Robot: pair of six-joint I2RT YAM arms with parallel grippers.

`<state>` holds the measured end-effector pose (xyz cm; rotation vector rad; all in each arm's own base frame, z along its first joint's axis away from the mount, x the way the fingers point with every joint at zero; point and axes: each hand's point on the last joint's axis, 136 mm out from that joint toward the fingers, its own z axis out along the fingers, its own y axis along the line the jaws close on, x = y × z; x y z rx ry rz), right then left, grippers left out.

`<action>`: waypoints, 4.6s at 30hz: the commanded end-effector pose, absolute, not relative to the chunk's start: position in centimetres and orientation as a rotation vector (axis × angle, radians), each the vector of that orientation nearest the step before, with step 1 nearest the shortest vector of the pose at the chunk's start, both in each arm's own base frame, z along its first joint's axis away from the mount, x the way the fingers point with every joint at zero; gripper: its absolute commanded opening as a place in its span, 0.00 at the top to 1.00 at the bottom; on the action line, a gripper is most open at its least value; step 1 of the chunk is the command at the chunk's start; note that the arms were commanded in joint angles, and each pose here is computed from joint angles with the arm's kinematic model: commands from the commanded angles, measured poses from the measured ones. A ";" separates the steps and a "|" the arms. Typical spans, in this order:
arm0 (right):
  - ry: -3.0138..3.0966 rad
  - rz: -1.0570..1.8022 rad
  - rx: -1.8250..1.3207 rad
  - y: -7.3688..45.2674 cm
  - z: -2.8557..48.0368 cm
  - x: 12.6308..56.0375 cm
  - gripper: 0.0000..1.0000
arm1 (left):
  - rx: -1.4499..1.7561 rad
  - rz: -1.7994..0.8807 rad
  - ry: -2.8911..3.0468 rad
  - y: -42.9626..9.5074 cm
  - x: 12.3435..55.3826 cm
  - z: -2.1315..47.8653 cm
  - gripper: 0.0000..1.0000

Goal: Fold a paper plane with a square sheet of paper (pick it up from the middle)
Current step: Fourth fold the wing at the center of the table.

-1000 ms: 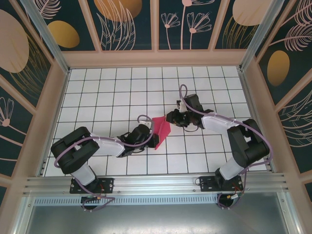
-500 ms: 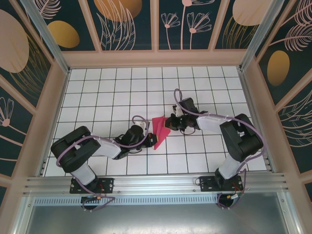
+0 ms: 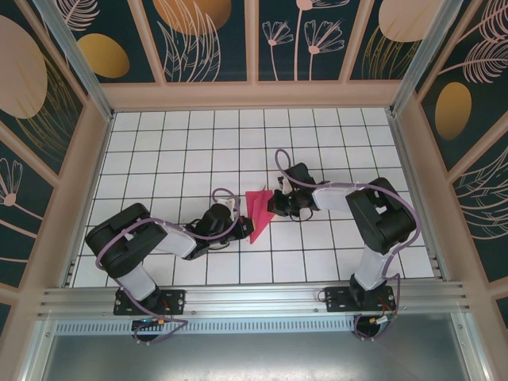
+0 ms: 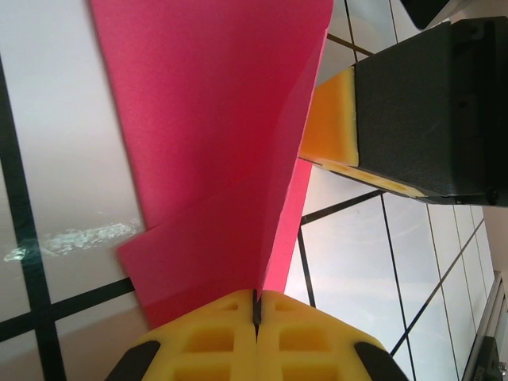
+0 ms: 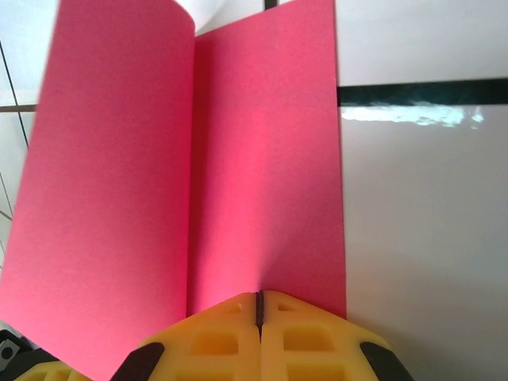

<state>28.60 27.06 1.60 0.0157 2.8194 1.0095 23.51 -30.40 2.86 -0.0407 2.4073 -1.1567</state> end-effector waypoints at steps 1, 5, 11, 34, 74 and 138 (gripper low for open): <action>2.930 0.797 0.020 25.2 -1.6 27.3 0.95 | -0.069 -1.140 2.416 -29.7 23.7 2.2 0.97; 2.934 0.772 0.018 24.9 -1.7 27.3 0.95 | -0.069 -1.145 2.411 -29.5 23.9 2.2 0.97; 2.934 0.756 0.010 24.9 -1.7 27.4 0.95 | -0.081 -1.173 2.380 -29.4 24.3 3.0 0.96; 2.937 0.726 -0.046 24.9 -1.5 27.7 0.95 | -0.029 -1.145 2.422 -28.9 24.7 2.3 0.95; 2.892 0.787 -0.204 26.3 -0.9 28.9 0.95 | -0.108 -1.214 2.466 -27.9 24.3 0.6 0.96; 2.761 1.099 -0.148 32.3 2.2 29.9 0.93 | -0.119 -1.066 2.502 -26.8 25.2 0.6 0.80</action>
